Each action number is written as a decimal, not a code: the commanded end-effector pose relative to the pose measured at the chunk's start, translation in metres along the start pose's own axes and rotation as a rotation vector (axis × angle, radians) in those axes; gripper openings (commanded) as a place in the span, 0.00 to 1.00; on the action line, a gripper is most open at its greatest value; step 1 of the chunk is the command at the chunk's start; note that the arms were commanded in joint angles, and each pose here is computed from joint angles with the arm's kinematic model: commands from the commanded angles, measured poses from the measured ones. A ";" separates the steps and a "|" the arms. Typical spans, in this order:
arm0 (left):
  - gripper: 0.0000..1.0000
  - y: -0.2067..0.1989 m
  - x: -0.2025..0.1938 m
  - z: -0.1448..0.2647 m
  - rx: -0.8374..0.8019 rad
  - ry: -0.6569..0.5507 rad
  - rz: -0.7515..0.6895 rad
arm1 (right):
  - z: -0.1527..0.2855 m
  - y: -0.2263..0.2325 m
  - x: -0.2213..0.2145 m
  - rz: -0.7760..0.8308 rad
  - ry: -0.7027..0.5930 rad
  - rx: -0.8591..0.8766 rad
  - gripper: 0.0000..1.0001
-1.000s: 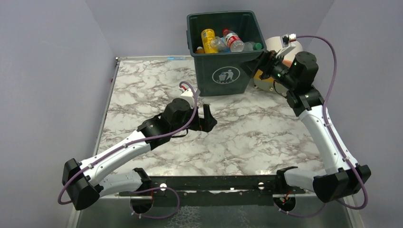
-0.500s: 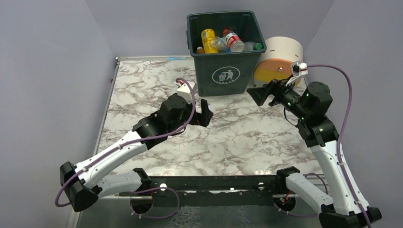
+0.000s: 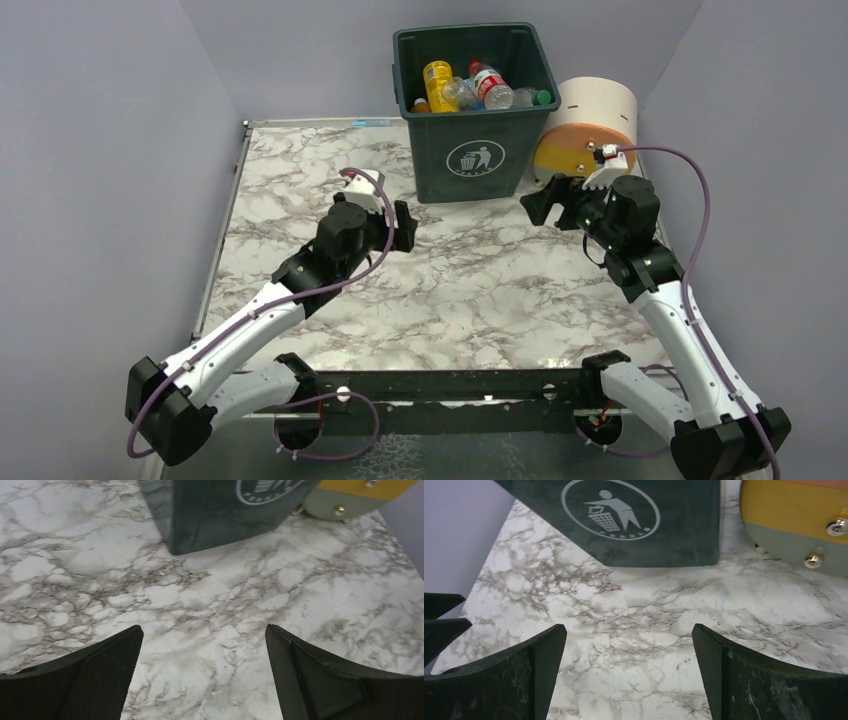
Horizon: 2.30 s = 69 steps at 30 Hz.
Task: Put the plastic bottles in the bin
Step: Reset both arms
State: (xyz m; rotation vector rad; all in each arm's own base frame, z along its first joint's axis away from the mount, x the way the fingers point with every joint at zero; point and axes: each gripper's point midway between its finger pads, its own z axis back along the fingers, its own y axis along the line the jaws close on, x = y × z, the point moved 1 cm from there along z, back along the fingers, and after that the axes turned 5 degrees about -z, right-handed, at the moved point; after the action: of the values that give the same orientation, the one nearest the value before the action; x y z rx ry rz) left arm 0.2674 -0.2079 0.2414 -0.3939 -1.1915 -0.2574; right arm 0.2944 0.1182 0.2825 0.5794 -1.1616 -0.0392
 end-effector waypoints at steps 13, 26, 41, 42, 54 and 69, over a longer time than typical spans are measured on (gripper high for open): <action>0.99 0.150 -0.012 -0.045 0.265 -0.111 0.080 | -0.057 -0.102 -0.005 0.048 -0.143 -0.413 0.99; 0.99 0.249 -0.072 -0.039 0.530 -0.072 0.053 | -0.030 -0.187 -0.055 0.003 -0.307 -0.686 0.99; 0.99 0.269 -0.101 -0.042 0.527 -0.121 -0.144 | -0.047 -0.218 -0.090 0.088 -0.356 -0.708 0.99; 0.99 0.269 -0.102 -0.044 0.521 -0.123 -0.146 | -0.050 -0.217 -0.087 0.091 -0.365 -0.699 0.99; 0.99 0.264 -0.107 -0.058 0.467 -0.160 -0.141 | -0.080 -0.219 -0.091 0.155 -0.290 -0.659 0.99; 0.99 0.247 -0.112 -0.056 0.385 -0.216 -0.209 | -0.085 -0.180 -0.112 0.309 -0.266 -0.354 0.99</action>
State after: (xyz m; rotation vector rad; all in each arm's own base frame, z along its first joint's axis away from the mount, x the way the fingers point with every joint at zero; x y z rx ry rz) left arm 0.3685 -0.0045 0.0648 0.0566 -1.3958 -0.1365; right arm 0.3755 0.0236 0.0793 0.0189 -1.3939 -0.1443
